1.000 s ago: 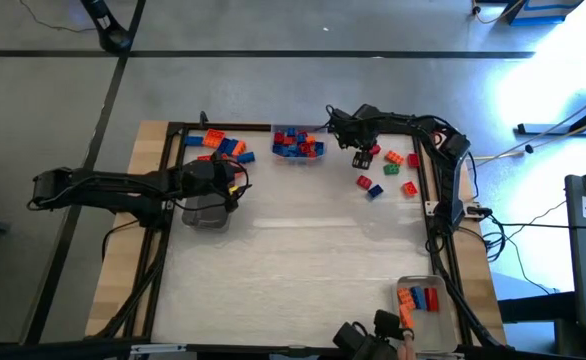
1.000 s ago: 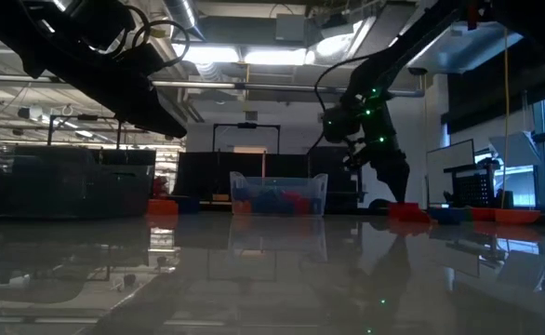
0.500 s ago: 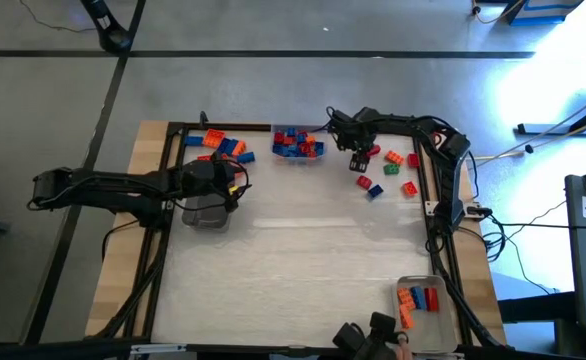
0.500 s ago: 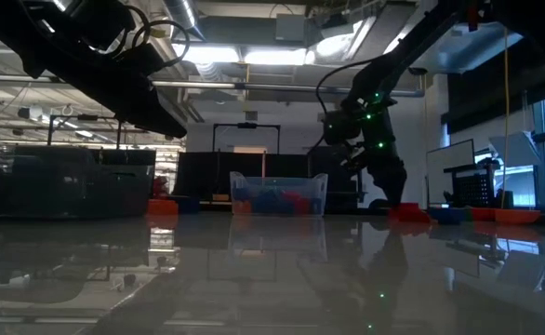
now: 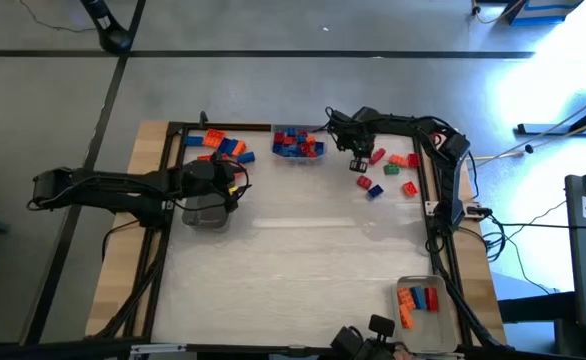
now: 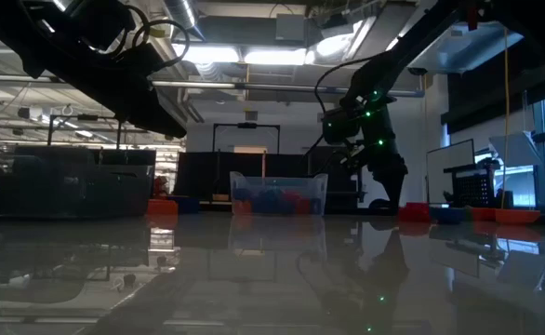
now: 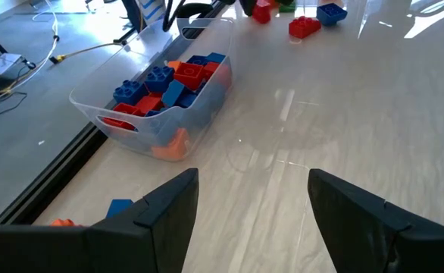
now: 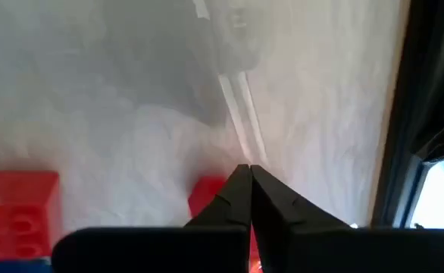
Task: Sort blocks by size
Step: Put the red 8 stud game piece into the gray bin
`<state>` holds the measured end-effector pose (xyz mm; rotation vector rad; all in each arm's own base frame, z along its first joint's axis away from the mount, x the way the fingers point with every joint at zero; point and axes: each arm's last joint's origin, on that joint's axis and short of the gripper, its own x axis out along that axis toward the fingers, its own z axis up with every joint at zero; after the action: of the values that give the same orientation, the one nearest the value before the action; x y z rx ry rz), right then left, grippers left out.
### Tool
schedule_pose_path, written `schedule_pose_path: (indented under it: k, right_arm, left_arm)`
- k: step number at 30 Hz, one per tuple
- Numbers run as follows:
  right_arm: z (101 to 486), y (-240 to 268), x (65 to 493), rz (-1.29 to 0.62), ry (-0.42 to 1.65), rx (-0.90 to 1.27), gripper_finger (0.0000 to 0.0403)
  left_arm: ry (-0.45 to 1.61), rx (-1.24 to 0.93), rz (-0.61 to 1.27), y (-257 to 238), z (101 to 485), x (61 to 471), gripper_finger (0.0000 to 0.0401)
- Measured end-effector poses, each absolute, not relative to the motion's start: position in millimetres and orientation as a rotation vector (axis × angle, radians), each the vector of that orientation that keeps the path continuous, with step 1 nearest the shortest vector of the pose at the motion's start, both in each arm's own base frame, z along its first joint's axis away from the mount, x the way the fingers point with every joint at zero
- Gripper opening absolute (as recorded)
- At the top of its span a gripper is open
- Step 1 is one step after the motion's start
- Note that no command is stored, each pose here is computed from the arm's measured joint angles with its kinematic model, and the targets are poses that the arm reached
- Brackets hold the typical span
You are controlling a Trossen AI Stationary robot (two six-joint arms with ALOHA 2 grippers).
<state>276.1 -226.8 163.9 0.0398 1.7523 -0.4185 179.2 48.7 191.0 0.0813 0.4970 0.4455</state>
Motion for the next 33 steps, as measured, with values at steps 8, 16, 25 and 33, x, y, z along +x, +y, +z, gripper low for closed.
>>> schedule_pose_path:
  k: [8, 16, 25, 33]
  right_arm:
    - [196.9, -209.3, 288.7, -0.445, 1.702, -0.018, 0.0006]
    - [205.2, -205.0, 267.1, -0.777, 1.702, 0.422, 0.0094]
    - [184.8, -226.8, 243.5, -0.935, 1.633, 0.603, 0.0312]
    - [182.6, -242.1, 234.8, -0.966, 1.566, 0.663, 0.0390]
  left_arm:
    - [0.497, 0.080, 0.445, 48.6, 191.0, 179.2, 0.0235]
    - [0.495, 0.080, 0.446, 48.7, 191.1, 179.3, 0.0235]
    - [0.499, 0.080, 0.445, 48.6, 190.8, 179.1, 0.0235]
    - [0.498, 0.080, 0.445, 48.6, 190.9, 179.2, 0.0235]
